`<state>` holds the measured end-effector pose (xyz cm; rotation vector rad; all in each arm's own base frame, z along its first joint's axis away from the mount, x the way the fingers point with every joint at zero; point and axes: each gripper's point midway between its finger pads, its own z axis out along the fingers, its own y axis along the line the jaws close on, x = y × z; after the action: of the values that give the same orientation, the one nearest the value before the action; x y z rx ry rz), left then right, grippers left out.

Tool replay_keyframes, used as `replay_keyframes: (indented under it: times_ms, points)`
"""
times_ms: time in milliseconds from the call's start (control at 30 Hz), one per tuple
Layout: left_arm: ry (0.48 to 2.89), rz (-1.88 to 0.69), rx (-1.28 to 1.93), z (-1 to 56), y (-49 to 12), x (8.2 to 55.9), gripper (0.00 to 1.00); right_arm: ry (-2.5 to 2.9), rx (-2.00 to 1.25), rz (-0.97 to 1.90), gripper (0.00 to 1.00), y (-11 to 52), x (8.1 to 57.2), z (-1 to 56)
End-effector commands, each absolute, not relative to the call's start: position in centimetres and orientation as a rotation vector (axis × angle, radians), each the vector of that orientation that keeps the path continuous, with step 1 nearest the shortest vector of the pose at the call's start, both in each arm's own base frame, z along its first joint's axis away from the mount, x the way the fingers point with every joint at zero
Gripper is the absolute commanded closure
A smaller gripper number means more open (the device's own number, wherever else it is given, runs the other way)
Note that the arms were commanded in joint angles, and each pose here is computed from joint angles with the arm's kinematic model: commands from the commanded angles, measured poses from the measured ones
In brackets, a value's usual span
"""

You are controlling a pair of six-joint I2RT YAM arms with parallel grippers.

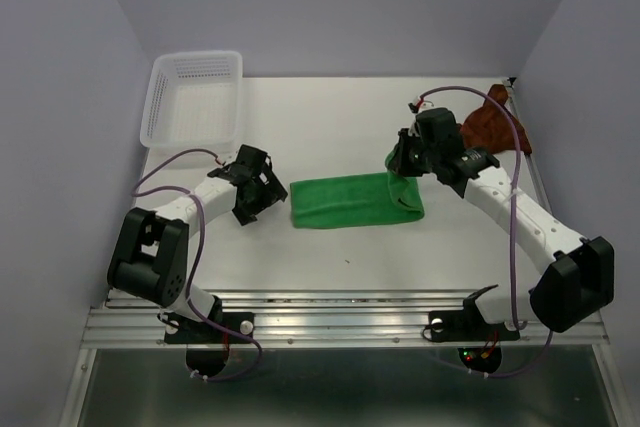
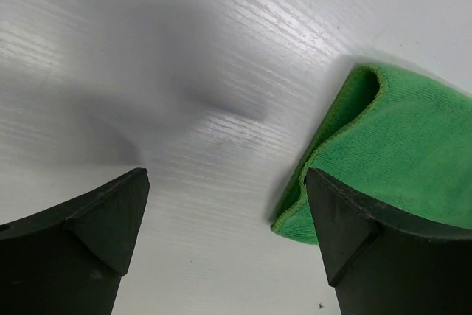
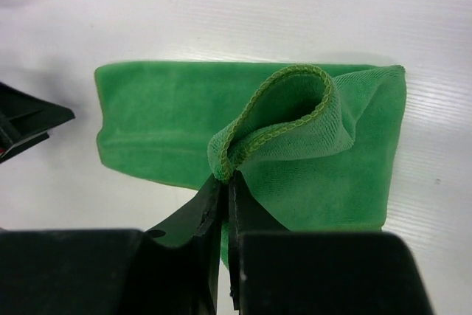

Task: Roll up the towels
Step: Fold the towel

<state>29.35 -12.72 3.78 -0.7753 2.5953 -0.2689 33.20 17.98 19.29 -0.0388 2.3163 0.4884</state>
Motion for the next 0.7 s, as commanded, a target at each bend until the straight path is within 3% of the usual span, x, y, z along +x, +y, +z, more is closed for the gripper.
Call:
replay_keyframes:
  times_ms: [0, 667]
  points:
    - [2.53, -0.347, -0.707, 5.8, -13.4, 30.5, 0.01, 2.196, -0.085, 0.607, 0.99, 21.4, 34.1, 23.6]
    - [2.586, -0.459, -0.628, 4.7, -15.5, 31.0, 0.03, 2.206, -0.263, 0.749, 0.99, 30.8, 33.4, 23.1]
